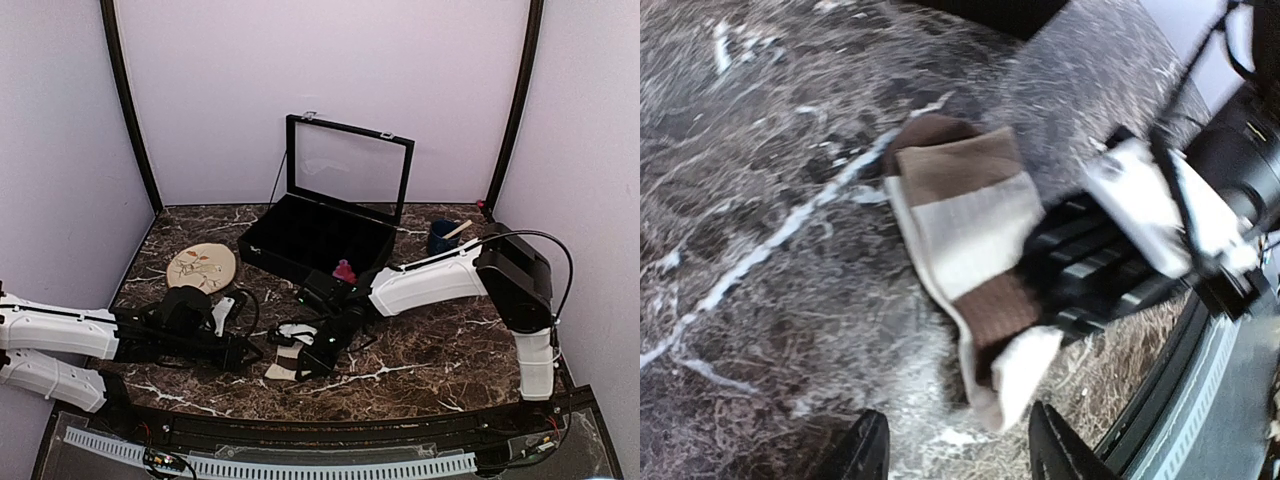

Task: Roll the socks
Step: Roll the sock at the center of the board.

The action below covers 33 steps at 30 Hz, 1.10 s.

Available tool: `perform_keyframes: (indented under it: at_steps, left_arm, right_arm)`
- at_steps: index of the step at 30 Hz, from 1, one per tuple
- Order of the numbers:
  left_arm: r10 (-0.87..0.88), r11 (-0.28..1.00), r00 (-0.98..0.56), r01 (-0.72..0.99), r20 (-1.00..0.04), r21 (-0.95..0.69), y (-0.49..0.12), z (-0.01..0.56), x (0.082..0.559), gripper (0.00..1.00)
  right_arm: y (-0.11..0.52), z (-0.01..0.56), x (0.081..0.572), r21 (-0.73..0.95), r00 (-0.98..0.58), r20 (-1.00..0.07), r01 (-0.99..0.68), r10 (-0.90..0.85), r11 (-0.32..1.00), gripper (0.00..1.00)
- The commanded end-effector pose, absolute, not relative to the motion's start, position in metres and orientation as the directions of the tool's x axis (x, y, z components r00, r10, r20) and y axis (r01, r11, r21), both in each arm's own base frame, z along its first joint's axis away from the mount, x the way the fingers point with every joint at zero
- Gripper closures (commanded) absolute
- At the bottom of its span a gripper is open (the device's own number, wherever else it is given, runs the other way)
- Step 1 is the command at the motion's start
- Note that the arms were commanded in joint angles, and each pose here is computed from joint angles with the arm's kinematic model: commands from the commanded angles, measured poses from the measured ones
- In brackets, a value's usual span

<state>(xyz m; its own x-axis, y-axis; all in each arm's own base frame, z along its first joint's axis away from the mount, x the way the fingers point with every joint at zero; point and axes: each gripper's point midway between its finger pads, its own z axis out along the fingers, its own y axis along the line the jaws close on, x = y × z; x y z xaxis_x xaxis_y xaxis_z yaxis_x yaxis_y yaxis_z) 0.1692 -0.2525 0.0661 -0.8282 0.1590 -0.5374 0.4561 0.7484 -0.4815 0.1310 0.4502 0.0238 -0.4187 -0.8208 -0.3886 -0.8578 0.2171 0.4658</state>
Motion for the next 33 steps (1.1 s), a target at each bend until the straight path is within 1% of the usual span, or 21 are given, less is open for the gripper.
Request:
perform_keyframes:
  at_steps: [1,6,9,14,19,33]
  left_arm:
    - [0.235,0.752,-0.742,0.548,-0.628,-0.366,-0.254,0.072,0.166,0.5]
    - [0.278,0.767,-0.709,0.57,-0.648,-0.295,-0.253,0.07,0.16,0.51]
    - [0.316,0.762,-0.665,0.603,-0.676,-0.238,-0.256,0.073,0.157,0.51]
    - [0.437,0.715,-0.554,0.692,-0.709,-0.1,-0.273,0.079,0.15,0.52]
    - [0.56,0.618,-0.377,0.783,-0.738,0.068,-0.296,0.084,0.136,0.52]
    - [0.722,0.464,-0.208,0.853,-0.659,0.239,-0.314,0.066,0.13,0.5]
  right_arm:
    - [0.436,0.007,0.128,0.516,-0.459,-0.275,-0.812,-0.844,0.273,1.0]
    - [0.436,0.008,0.131,0.537,-0.471,-0.252,-0.795,-0.845,0.283,1.0]
    - [0.435,0.008,0.131,0.551,-0.474,-0.238,-0.785,-0.848,0.285,1.0]
    - [0.434,0.007,0.131,0.568,-0.483,-0.217,-0.769,-0.848,0.293,1.0]
    - [0.434,0.008,0.133,0.574,-0.484,-0.206,-0.764,-0.851,0.296,1.0]
    - [0.435,0.009,0.133,0.593,-0.482,-0.186,-0.75,-0.856,0.294,1.0]
